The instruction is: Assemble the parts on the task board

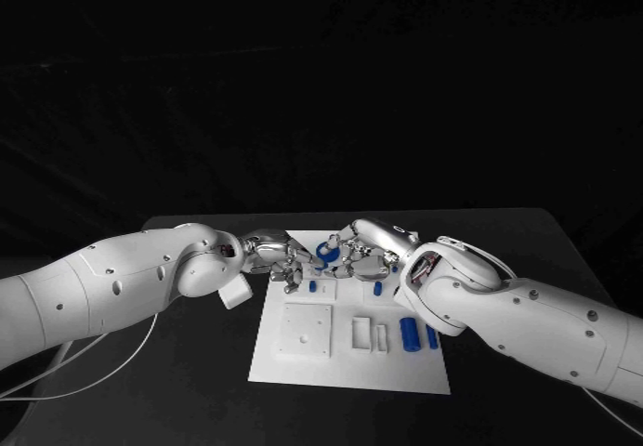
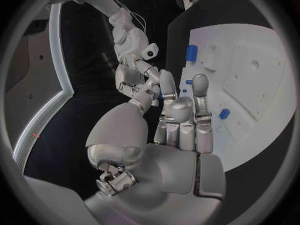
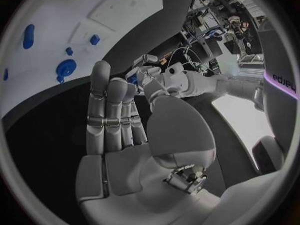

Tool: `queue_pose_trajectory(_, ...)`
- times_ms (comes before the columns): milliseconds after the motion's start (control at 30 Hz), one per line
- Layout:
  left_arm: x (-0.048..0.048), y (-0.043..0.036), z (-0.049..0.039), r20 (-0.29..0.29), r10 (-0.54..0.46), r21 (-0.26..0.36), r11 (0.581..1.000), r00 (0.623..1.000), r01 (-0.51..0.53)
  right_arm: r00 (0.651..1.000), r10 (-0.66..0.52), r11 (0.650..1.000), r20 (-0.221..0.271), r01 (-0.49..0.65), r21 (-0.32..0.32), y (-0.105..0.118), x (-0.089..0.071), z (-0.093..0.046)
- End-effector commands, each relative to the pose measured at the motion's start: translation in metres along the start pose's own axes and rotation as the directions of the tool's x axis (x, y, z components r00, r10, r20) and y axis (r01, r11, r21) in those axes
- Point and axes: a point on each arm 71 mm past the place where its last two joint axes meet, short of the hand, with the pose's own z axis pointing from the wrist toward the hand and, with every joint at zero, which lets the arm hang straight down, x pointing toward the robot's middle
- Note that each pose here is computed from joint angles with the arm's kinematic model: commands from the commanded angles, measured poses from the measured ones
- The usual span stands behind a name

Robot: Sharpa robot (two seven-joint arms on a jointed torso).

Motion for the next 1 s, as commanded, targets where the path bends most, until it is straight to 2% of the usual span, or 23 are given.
queue_pose_trajectory(33,0.0021,-0.0007,0.0009,-0.014,0.006,0.011,1.000,1.000,-0.006,0.999,-0.012,1.000,-0.040,0.012,0.005,0.0011,0.0044,0.0002)
queue_pose_trajectory(500,-0.0005,-0.0003,0.0012,0.006,-0.001,0.008,1.000,1.000,0.001,0.998,-0.016,1.000,-0.066,0.017,0.009,-0.0012,0.0087,-0.0012)
queue_pose_trajectory(1000,-0.0060,0.0012,0.0008,0.076,-0.008,-0.010,1.000,0.997,0.009,0.996,-0.010,1.000,-0.087,0.011,0.011,-0.0027,0.0109,-0.0020)
